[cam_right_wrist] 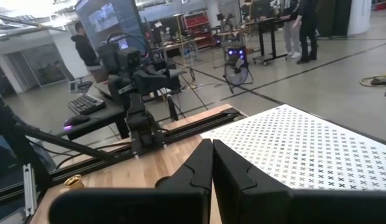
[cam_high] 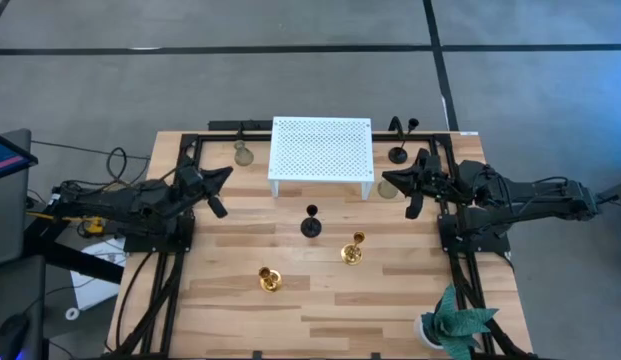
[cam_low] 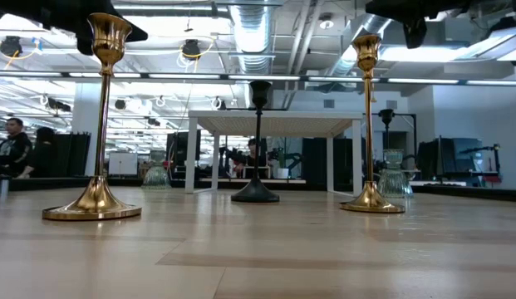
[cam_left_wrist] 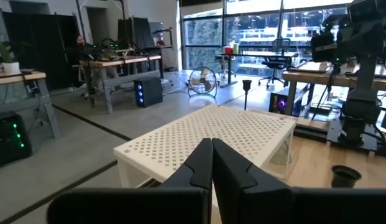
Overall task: Pick & Place candle stick holders
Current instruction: Put the top transparent candle holder on the shelf
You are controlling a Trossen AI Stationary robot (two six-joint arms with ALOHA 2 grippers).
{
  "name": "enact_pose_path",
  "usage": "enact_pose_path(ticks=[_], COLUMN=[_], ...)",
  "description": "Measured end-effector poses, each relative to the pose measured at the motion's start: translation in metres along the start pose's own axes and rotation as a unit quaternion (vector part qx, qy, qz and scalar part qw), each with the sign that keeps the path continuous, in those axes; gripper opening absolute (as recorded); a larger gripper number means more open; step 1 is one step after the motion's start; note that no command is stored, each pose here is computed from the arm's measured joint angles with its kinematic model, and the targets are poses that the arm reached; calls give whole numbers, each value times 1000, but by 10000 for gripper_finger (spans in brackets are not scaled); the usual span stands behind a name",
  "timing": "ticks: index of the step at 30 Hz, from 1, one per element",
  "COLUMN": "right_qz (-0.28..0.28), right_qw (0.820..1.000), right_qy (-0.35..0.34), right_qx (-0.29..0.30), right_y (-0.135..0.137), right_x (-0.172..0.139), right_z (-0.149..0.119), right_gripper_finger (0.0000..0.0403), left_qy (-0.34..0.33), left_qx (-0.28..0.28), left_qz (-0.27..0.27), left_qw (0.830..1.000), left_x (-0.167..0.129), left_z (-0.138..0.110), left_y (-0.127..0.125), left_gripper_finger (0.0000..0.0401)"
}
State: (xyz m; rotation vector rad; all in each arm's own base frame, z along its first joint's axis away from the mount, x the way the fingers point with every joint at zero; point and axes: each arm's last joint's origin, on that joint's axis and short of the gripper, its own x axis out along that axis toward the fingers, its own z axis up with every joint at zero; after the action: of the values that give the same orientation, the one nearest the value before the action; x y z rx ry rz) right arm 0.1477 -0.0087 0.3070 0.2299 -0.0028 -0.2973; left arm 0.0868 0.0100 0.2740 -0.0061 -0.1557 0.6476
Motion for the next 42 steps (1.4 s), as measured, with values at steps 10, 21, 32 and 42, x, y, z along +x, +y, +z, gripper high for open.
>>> enact_pose_path(ticks=[10,21,32,42], right_qz=[1,2,2,1], right_qw=[1000,1000,1000,1000], right_qy=[-7,-10,-9,-6], right_qx=[2,3,3,-3], right_y=[0,0,0,0], right_x=[0,0,0,0], right_z=[1,2,2,1], right_gripper_finger=[0,0,0,0], left_qy=[-7,57,103,105], left_qx=[20,32,54,52], left_qz=[0,29,100,111], left_qw=[1000,997,988,987], left_x=[11,35,50,51], left_z=[-1,-17,-28,-29], left_y=[12,28,43,46], left_gripper_finger=[5,6,7,13])
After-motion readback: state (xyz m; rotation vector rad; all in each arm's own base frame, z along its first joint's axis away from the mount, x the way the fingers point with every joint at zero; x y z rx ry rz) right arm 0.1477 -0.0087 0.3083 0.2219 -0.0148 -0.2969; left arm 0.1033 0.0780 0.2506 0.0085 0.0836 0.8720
